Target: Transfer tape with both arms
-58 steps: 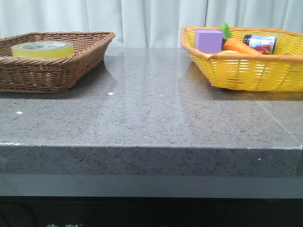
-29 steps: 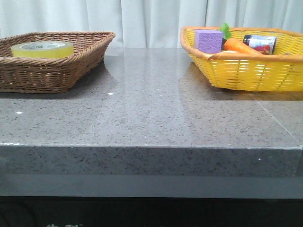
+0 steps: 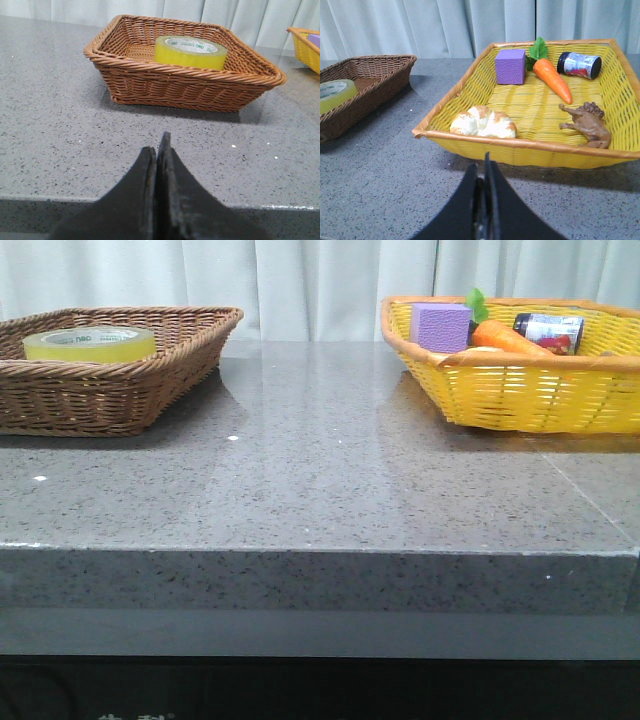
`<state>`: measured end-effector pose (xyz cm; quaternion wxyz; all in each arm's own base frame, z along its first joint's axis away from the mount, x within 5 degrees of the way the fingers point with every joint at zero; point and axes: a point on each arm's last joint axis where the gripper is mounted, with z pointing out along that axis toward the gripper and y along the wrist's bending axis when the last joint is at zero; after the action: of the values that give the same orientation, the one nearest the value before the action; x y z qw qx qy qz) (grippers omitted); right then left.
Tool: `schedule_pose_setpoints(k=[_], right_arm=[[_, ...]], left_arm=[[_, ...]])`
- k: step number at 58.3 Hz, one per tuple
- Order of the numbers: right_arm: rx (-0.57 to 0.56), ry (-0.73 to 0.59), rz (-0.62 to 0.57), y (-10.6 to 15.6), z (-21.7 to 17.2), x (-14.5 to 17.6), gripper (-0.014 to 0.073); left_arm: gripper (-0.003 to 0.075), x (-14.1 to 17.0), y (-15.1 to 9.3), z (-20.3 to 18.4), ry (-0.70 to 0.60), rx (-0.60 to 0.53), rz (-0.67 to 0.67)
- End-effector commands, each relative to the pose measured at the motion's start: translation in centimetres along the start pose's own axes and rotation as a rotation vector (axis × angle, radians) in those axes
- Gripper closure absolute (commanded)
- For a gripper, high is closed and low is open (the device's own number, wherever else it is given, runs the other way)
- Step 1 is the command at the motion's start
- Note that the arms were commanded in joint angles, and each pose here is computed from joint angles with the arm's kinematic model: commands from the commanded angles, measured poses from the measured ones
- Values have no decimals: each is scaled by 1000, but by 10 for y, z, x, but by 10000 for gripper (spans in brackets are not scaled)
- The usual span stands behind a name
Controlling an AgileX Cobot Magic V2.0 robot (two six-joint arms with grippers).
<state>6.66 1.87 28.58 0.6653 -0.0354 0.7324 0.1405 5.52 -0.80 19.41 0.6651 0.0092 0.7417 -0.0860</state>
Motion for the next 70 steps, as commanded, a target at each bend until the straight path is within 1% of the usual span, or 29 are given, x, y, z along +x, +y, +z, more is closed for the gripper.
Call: schedule_pose_setpoints(k=[1, 43, 49, 57, 66, 70], right_arm=[[8, -106, -5, 0, -2, -16, 663], [8, -108, -5, 0, -2, -16, 663], [15, -103, -27, -1, 0, -13, 663], [87, -142, -64, -8, 1, 0, 663], [203, -184, -63, -20, -6, 29, 663], [230, -185, -62, -22, -9, 41, 663]], left_arm=[[740, 5, 1, 1, -63, 7, -14], [740, 5, 1, 1, -63, 7, -14], [740, 5, 1, 1, -63, 7, -14], [740, 5, 1, 1, -63, 7, -14], [740, 5, 1, 1, -63, 7, -14], [740, 5, 1, 1, -63, 7, -14]])
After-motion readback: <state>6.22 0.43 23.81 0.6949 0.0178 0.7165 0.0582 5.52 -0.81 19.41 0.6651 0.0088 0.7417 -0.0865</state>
